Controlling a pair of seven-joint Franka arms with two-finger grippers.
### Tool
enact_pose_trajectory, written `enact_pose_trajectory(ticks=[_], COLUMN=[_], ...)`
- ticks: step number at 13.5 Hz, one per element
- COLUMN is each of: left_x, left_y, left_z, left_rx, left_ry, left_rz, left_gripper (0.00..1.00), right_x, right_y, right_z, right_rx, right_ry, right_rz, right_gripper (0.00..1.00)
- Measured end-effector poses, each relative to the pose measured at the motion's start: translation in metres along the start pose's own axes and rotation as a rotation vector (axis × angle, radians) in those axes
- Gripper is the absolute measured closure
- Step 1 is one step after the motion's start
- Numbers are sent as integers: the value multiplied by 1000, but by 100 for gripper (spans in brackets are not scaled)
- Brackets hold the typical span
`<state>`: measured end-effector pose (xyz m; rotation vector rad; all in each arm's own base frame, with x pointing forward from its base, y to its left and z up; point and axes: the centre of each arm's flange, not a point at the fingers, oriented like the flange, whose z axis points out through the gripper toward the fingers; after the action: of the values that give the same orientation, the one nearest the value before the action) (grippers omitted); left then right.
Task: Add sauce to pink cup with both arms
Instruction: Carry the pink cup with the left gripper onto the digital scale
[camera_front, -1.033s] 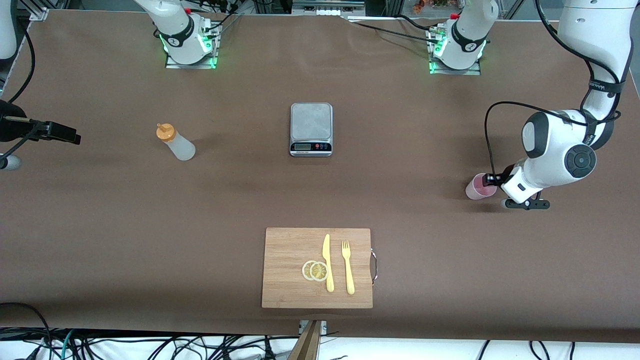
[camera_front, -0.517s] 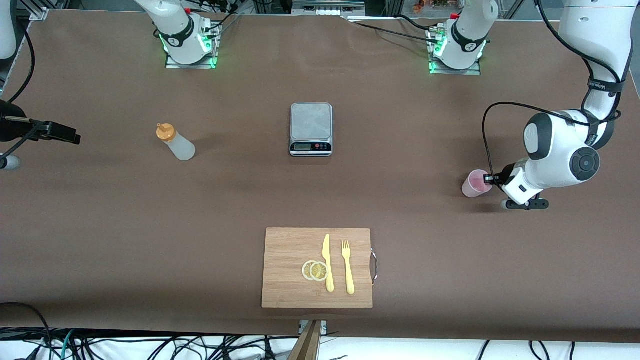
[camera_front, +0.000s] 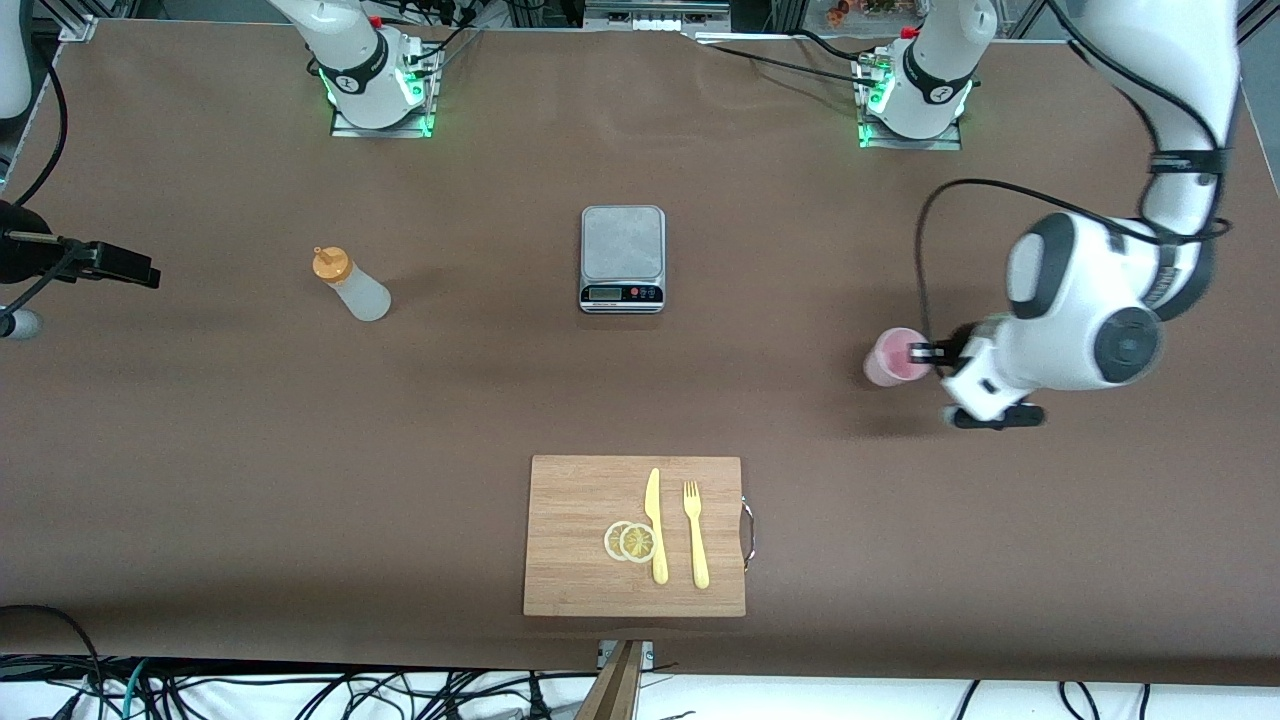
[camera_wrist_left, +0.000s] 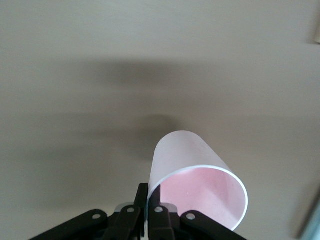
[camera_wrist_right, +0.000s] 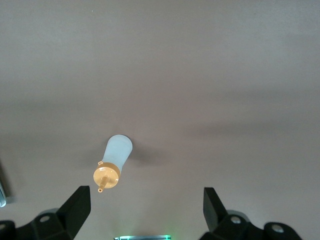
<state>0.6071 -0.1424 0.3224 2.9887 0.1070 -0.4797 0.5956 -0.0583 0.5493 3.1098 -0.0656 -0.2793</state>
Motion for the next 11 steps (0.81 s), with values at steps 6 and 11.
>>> enact_pose_trajectory(ticks=[6, 11], left_x=[-115, -184], left_y=[231, 304], left_z=[47, 106], left_rx=[43, 11], left_ry=[13, 41], left_rz=[-31, 1], left_gripper=[96, 96], right_x=[3, 5], right_y=[39, 39], right_z=[13, 18], right_rx=[17, 22], right_ry=[-22, -29], right_rz=[-139, -354], right_gripper=[0, 0])
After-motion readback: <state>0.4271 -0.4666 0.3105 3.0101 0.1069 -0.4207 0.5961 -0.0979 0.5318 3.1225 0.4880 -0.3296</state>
